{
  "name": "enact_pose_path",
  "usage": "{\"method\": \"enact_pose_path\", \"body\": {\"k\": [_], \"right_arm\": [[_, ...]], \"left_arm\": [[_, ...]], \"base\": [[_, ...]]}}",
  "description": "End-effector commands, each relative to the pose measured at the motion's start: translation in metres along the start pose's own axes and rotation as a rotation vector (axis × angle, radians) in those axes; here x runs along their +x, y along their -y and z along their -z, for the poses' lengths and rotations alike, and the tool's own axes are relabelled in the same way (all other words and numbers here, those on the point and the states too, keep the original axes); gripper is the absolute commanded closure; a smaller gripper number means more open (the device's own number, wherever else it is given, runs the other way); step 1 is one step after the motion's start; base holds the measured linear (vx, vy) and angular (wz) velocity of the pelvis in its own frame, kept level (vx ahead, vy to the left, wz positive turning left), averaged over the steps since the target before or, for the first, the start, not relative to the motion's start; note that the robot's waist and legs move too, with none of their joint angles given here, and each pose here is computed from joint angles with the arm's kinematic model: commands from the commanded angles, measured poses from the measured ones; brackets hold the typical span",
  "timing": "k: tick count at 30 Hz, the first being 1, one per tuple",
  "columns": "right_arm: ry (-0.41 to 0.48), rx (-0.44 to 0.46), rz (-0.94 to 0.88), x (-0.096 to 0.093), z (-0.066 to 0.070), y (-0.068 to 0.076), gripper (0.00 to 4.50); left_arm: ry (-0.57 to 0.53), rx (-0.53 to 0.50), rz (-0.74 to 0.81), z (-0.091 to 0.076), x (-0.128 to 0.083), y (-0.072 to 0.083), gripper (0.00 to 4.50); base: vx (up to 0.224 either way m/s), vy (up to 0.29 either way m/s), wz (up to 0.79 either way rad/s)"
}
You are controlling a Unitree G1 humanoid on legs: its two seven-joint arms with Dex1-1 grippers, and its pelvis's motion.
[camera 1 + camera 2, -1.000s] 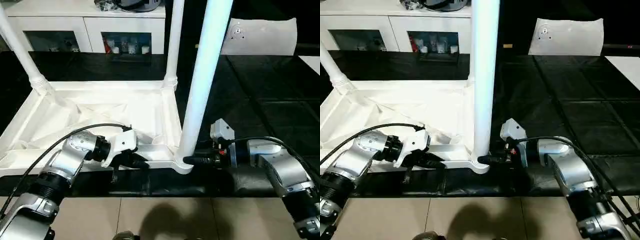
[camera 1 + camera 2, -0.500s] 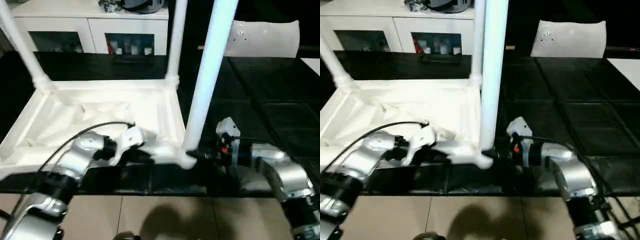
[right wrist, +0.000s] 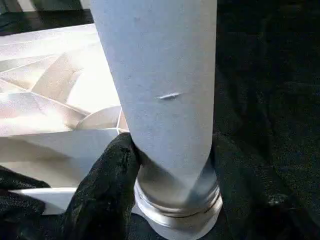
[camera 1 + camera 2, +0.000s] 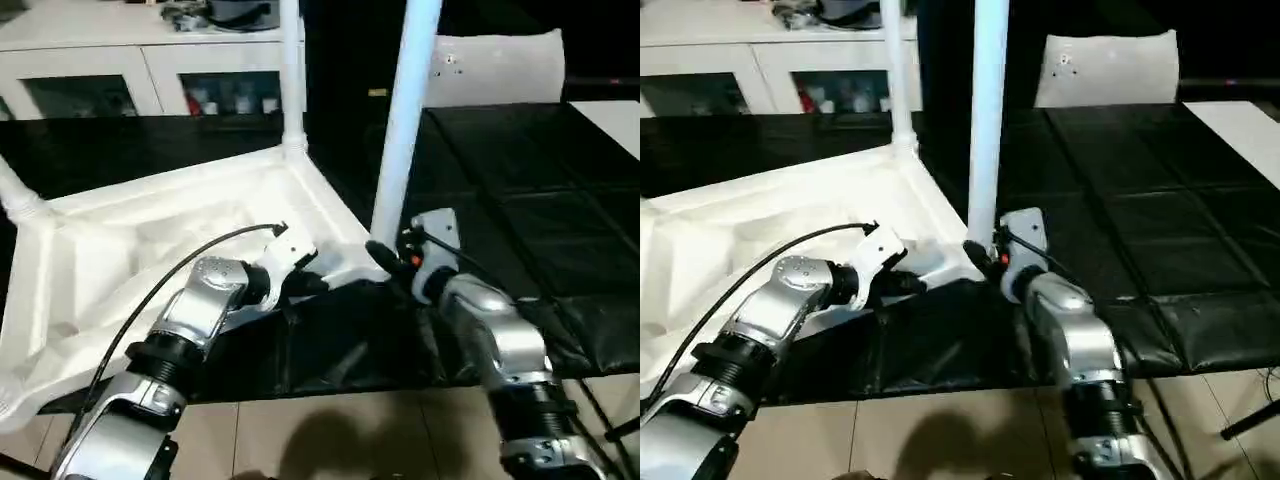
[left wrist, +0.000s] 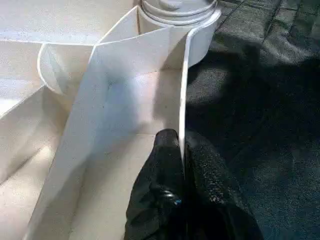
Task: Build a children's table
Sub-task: Rotate leg to tighten
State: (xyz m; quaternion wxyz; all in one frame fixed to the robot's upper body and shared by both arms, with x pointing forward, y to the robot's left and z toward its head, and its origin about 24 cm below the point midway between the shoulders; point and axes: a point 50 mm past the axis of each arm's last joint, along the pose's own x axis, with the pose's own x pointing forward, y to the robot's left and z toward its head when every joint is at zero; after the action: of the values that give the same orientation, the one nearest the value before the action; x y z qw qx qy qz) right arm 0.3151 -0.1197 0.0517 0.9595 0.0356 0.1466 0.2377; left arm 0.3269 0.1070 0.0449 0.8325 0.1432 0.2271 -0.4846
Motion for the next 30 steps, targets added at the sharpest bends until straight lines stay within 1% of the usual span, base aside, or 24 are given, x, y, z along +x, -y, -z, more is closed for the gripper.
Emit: {"method": "enact_pose_path", "body": {"k": [1, 3, 4, 5, 6, 7, 9, 10, 11, 12, 14, 16, 17, 19, 20, 21, 23, 24, 25, 27, 28, 29, 30], "right_arm": [[0.017, 0.063, -0.195, 0.008, 0.004, -0.043, 1.84], [0.038, 0.053, -0.163, 0.001, 0.005, -0.033, 1.82], [0.043, 0.050, -0.156, -0.001, 0.005, -0.029, 1.55], [0.058, 0.035, -0.152, -0.006, 0.004, -0.023, 1.55], [0.069, 0.016, -0.152, -0.010, 0.003, -0.019, 1.43], [0.070, 0.014, -0.152, -0.011, 0.003, -0.018, 1.39], [0.076, -0.017, -0.185, -0.017, 0.001, -0.014, 1.30], [0.081, -0.035, -0.203, -0.022, 0.000, -0.010, 1.14], [0.090, -0.063, -0.241, -0.029, -0.002, -0.004, 1.02], [0.093, -0.084, -0.268, -0.035, -0.005, 0.001, 1.02], [0.094, -0.118, -0.326, -0.043, -0.009, 0.008, 0.83], [0.073, -0.158, -0.408, -0.052, -0.012, 0.014, 0.62], [0.057, -0.181, -0.445, -0.055, -0.013, 0.015, 0.62], [0.047, -0.194, -0.464, -0.057, -0.014, 0.016, 0.37], [0.035, -0.205, -0.497, -0.059, -0.015, 0.017, 0.37], [0.001, -0.239, -0.580, -0.063, -0.017, 0.019, 0.37], [-0.016, -0.255, -0.613, -0.065, -0.017, 0.019, 0.37], [-0.048, -0.275, -0.670, -0.067, -0.018, 0.021, 0.61], [-0.052, -0.277, -0.678, -0.067, -0.018, 0.021, 0.69], [-0.098, -0.286, -0.749, -0.067, -0.018, 0.020, 0.70], [-0.111, -0.288, -0.768, -0.067, -0.018, 0.020, 0.84], [-0.120, -0.293, -0.782, -0.067, -0.019, 0.020, 0.84], [-0.124, -0.296, -0.790, -0.067, -0.019, 0.019, 1.09]], "left_arm": [[0.061, 0.027, -0.056, -0.016, 0.002, -0.002, 4.50], [0.034, 0.055, -0.037, -0.009, -0.003, -0.004, 4.50], [0.027, 0.066, -0.032, -0.007, -0.005, -0.004, 4.50], [0.022, 0.079, -0.014, -0.003, -0.009, -0.005, 4.50], [0.016, 0.086, -0.002, 0.000, -0.012, -0.006, 4.50], [0.016, 0.088, -0.001, 0.000, -0.013, -0.006, 4.50], [0.015, 0.124, 0.032, 0.002, -0.017, -0.005, 4.50], [0.007, 0.152, 0.055, 0.005, -0.020, -0.005, 4.50], [0.005, 0.189, 0.107, 0.008, -0.025, -0.004, 4.50], [-0.002, 0.202, 0.136, 0.009, -0.028, -0.004, 4.50], [-0.007, 0.236, 0.190, 0.009, -0.033, -0.004, 4.50], [-0.015, 0.257, 0.249, 0.010, -0.037, -0.005, 4.50], [-0.022, 0.261, 0.277, 0.010, -0.039, -0.005, 4.50], [-0.026, 0.261, 0.292, 0.010, -0.040, -0.005, 4.50], [-0.030, 0.272, 0.319, 0.009, -0.041, -0.004, 4.50], [-0.049, 0.297, 0.383, 0.009, -0.044, -0.002, 4.50], [-0.058, 0.309, 0.408, 0.010, -0.045, -0.001, 4.50], [-0.075, 0.322, 0.453, 0.010, -0.047, 0.000, 4.50], [-0.077, 0.323, 0.459, 0.011, -0.047, 0.000, 4.50], [-0.088, 0.343, 0.508, 0.011, -0.047, 0.004, 4.50], [-0.091, 0.348, 0.522, 0.011, -0.047, 0.005, 4.50], [-0.093, 0.355, 0.534, 0.010, -0.047, 0.006, 4.50], [-0.094, 0.359, 0.541, 0.010, -0.047, 0.007, 4.50]], "base": [[0.000, 0.000, 0.00], [0.000, 0.000, 0.00], [0.000, 0.000, 0.00], [0.000, 0.000, 0.00], [0.000, 0.000, 0.00], [0.000, 0.000, 0.00], [0.000, 0.000, 0.00], [0.000, 0.000, 0.00], [0.000, 0.000, 0.00], [0.000, 0.000, 0.00], [0.000, 0.000, 0.00], [0.000, 0.000, 0.00], [0.000, 0.000, 0.00], [0.000, 0.000, 0.00], [0.000, 0.000, 0.00], [0.000, 0.000, 0.00], [0.000, 0.000, 0.00], [0.000, 0.000, 0.00], [0.000, 0.000, 0.00], [0.000, 0.000, 0.00], [0.000, 0.000, 0.00], [0.000, 0.000, 0.00], [0.000, 0.000, 0.00]]}}
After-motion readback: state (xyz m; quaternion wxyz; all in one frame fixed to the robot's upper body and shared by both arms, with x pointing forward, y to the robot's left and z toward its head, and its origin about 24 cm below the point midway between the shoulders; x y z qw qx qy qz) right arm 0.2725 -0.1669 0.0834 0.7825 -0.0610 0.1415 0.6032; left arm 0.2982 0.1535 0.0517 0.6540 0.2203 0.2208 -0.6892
